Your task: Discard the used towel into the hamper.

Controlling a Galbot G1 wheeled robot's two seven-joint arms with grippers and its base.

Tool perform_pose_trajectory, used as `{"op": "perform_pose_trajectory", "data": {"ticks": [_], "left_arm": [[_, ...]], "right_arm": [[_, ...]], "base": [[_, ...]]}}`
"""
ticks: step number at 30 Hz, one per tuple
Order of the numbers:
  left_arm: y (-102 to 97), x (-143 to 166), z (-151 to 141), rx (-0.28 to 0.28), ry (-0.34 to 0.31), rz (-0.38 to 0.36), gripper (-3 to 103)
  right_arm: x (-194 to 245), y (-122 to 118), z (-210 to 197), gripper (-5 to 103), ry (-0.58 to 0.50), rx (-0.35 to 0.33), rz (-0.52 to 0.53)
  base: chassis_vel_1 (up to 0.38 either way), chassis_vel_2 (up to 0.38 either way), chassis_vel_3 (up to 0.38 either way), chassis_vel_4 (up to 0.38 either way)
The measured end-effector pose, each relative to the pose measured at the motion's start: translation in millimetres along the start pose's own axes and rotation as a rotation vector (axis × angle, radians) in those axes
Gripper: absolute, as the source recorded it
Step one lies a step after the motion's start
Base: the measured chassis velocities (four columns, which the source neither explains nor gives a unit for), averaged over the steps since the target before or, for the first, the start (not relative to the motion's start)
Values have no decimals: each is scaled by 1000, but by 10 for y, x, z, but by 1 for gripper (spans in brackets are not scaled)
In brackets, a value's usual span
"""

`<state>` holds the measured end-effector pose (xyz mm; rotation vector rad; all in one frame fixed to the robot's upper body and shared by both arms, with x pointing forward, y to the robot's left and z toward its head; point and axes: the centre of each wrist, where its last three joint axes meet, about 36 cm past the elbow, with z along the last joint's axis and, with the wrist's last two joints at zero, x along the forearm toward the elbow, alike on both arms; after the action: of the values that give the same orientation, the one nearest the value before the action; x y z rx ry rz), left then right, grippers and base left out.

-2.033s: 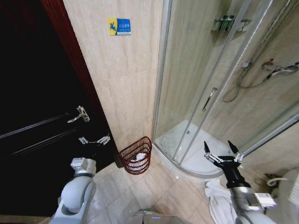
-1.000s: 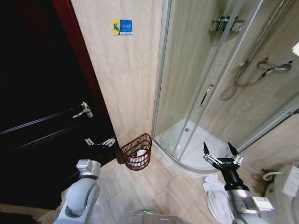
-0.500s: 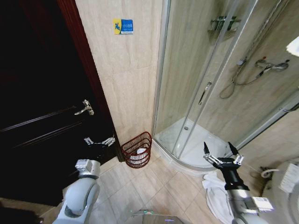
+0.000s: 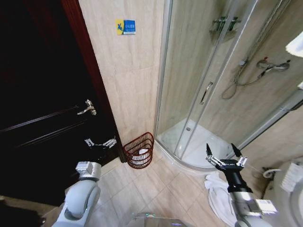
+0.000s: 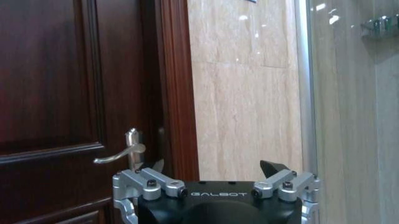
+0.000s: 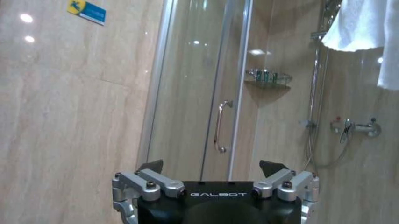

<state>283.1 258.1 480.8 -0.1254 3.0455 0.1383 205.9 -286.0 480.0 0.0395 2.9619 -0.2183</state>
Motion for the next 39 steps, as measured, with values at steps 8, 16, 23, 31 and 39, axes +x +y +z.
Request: {"op": "perform_pose_trajectory", "data": {"ticks": [8,16,23,31,39], "left_arm": [[2,4,-25,-2,-7,1,100],[-1,13,-32,-1,-8,1,100],[11,14,-42,-4,-11,0,100],[0,17,-40,-2,-11,4,100],[8,15,-42,-5,-12,3,100]], "right_arm": [[6,-9,13,100,-2,10,-5],[9,-10,12,100,-3,11,-3],[9,-6,6,100,-5,9,-2],[15,-9,8,100,-6,9,0],[18,-6,11,100,-5,10,3]], "base": [[94,-88,-81,91],[64,-62,-53,57],[47,-69,-47,63],[67,-72,-77,61],[57,-64,-62,58]]}}
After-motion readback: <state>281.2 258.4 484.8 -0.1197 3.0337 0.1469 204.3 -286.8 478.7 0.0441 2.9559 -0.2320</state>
